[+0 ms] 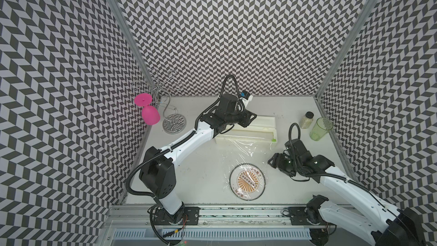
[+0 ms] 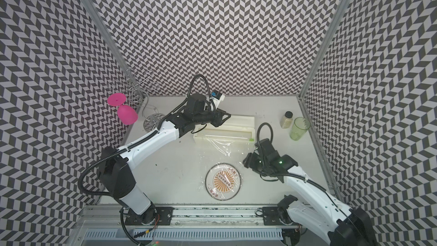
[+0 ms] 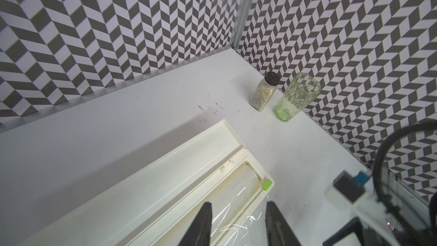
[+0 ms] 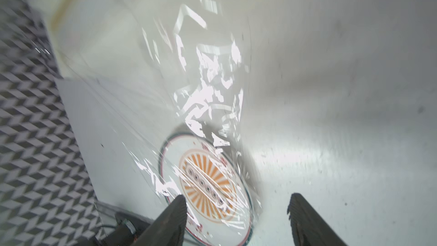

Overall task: Wrap the plate with plastic wrap
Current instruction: Tear off the plastic wrap from the plastic wrap cutting box.

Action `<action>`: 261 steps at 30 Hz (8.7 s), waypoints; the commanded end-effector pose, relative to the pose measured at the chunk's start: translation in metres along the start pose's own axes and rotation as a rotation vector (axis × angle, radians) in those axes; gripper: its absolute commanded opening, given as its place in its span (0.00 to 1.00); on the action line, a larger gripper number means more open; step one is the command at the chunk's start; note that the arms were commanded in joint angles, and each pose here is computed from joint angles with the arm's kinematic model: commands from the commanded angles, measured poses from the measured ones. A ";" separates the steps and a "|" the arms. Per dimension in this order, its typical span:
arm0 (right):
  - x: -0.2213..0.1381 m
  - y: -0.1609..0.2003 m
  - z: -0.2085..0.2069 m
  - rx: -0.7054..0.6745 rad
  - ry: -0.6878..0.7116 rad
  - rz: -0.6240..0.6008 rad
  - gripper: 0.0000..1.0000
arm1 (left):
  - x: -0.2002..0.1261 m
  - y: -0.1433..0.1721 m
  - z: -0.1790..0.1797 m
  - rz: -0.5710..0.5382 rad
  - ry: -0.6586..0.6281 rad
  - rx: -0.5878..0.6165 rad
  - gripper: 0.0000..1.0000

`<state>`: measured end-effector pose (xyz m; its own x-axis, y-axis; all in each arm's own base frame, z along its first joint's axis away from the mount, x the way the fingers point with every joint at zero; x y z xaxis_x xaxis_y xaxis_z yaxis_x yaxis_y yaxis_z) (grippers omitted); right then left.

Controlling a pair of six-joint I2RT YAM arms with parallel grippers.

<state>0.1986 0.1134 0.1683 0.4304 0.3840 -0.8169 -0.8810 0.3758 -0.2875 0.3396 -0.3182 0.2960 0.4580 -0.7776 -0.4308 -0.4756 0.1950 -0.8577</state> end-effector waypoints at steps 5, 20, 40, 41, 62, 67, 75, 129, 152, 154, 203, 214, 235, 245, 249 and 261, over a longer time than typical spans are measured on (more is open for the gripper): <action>-0.012 -0.095 -0.007 -0.075 0.029 -0.198 0.65 | 0.046 0.012 -0.032 -0.002 0.135 0.447 0.40; 0.045 -0.142 -0.003 -0.184 -0.024 -0.030 0.56 | 0.116 0.067 -0.044 0.135 0.362 0.709 0.32; 0.081 -0.139 -0.021 -0.181 -0.039 0.053 0.37 | 0.138 0.096 -0.056 0.180 0.469 0.681 0.29; 0.081 -0.139 -0.022 -0.179 -0.041 0.055 0.36 | 0.140 0.097 -0.055 0.181 0.468 0.683 0.28; 0.090 -0.136 -0.025 -0.165 -0.057 0.084 0.29 | 0.160 0.123 -0.038 0.259 0.400 0.666 0.21; 0.091 -0.136 -0.025 -0.164 -0.060 0.086 0.29 | 0.160 0.128 -0.032 0.266 0.382 0.648 0.21; 0.089 -0.135 -0.026 -0.164 -0.047 0.085 0.28 | 0.162 0.135 -0.034 0.319 0.316 0.717 0.20; 0.084 -0.136 -0.022 -0.238 0.079 0.087 0.34 | 0.128 0.123 -0.003 0.413 0.204 0.681 0.00; 0.065 -0.157 -0.054 -0.277 0.562 -0.017 0.15 | 0.081 0.117 0.051 0.466 0.098 0.744 0.00; 0.062 -0.159 -0.055 -0.280 0.582 -0.023 0.15 | 0.076 0.118 0.057 0.466 0.087 0.743 0.00; 0.058 -0.159 -0.056 -0.321 0.623 -0.016 0.10 | -0.032 0.100 0.178 0.432 -0.280 0.720 0.00; 0.060 -0.159 -0.053 -0.326 0.618 -0.016 0.10 | -0.042 0.092 0.186 0.431 -0.327 0.708 0.10; 0.070 -0.159 -0.021 -0.336 0.431 -0.003 0.16 | -0.030 -0.003 0.107 -0.008 -0.355 0.348 0.24; 0.069 -0.159 -0.018 -0.345 0.399 -0.007 0.19 | 0.009 0.046 0.107 0.259 -0.373 -0.116 0.47; 0.070 -0.159 -0.017 -0.348 0.391 -0.009 0.20 | 0.011 0.060 0.111 0.286 -0.421 -0.197 0.63; 0.069 -0.159 -0.017 -0.353 0.389 -0.015 0.20 | 0.015 0.095 0.128 0.350 -0.363 -0.349 0.72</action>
<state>0.3629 0.0550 0.1488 0.3883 -0.0603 -0.9196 -0.9180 0.0622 -0.3917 0.3983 -0.2404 0.1861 0.4727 -0.4227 -0.7733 -0.7925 0.1799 -0.5827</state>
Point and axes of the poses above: each gripper's point midway between its finger pads, its own x axis out along the fingers, its own z axis along the line the jaws close on, y = z × x, the point moved 6 cm from there along -x, back along the fingers, and after that the axes turned 3 degrees about -x, right-handed, at the moved point
